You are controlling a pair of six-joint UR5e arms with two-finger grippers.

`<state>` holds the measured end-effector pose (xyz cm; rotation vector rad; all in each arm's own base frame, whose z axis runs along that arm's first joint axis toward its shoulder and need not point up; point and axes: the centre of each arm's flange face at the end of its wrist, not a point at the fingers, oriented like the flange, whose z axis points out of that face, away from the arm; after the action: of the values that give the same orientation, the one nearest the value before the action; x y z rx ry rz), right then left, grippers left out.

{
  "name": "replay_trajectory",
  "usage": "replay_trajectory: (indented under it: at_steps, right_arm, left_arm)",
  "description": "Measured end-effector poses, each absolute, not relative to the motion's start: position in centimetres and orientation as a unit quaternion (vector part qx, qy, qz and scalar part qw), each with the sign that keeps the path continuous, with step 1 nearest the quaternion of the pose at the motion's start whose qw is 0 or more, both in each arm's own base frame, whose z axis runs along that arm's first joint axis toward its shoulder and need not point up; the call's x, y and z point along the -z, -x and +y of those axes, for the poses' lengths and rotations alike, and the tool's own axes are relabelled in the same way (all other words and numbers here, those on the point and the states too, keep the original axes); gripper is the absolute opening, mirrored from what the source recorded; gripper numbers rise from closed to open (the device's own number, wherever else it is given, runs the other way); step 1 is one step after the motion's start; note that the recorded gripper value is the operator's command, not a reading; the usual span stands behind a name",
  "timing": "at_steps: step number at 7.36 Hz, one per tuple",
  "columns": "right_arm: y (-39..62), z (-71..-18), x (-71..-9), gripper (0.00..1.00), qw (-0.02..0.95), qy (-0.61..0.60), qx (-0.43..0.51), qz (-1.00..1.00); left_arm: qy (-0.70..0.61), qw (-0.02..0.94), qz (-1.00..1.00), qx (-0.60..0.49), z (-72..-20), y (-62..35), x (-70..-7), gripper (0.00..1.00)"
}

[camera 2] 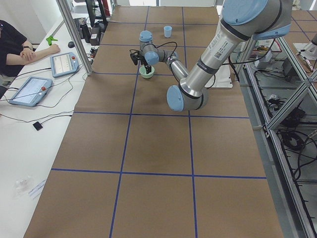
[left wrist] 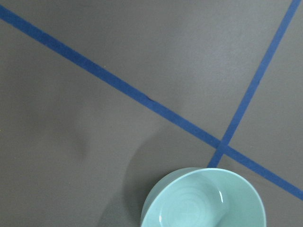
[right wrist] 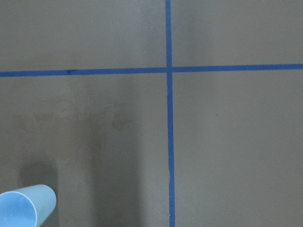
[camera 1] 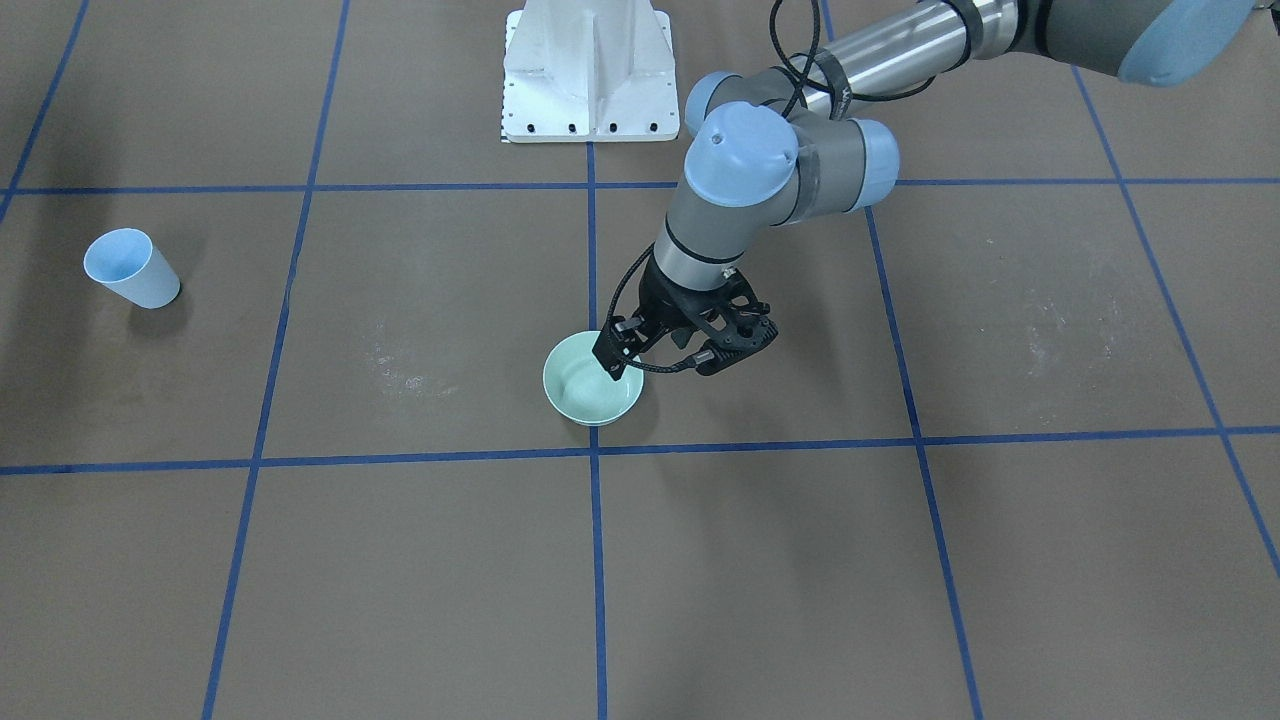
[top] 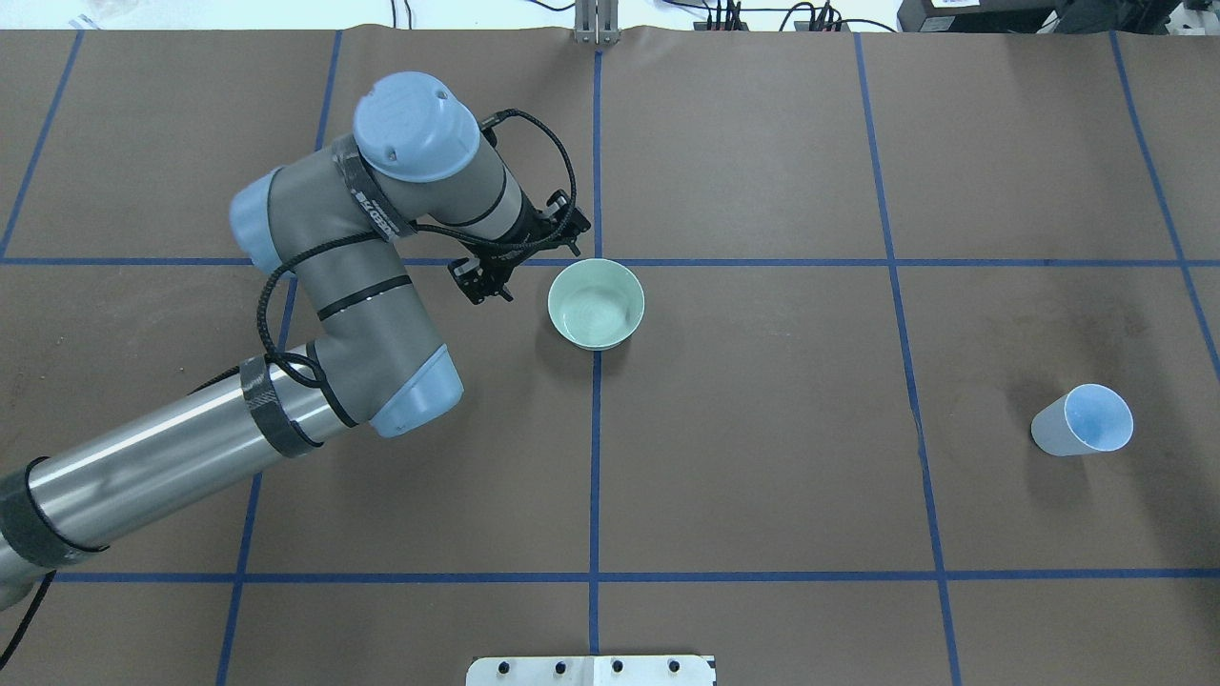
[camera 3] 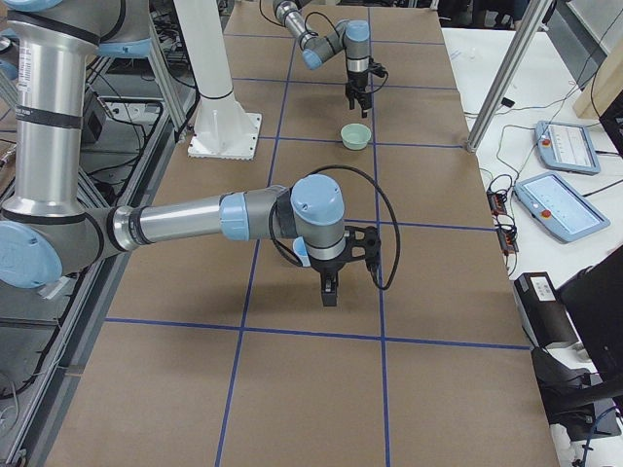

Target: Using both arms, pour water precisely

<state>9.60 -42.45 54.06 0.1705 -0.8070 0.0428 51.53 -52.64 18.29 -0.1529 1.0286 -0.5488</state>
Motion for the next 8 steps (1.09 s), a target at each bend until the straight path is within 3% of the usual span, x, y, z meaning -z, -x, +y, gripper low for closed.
replay_trajectory:
  at_steps: [5,8]
  right_arm:
    - [-4.6,-33.0,-51.5,1.00,0.910,-0.136,-0.115,-0.375]
    - [4.2,-32.0,-46.8,1.00,0.915,-0.133,-0.152,-0.350]
  left_arm:
    - [0.071,0.831,0.481,0.272,-52.2,-47.6,-20.7,1.00]
    - [0.072,0.834,0.473,0.276,-51.9,-47.4,-22.3,1.00]
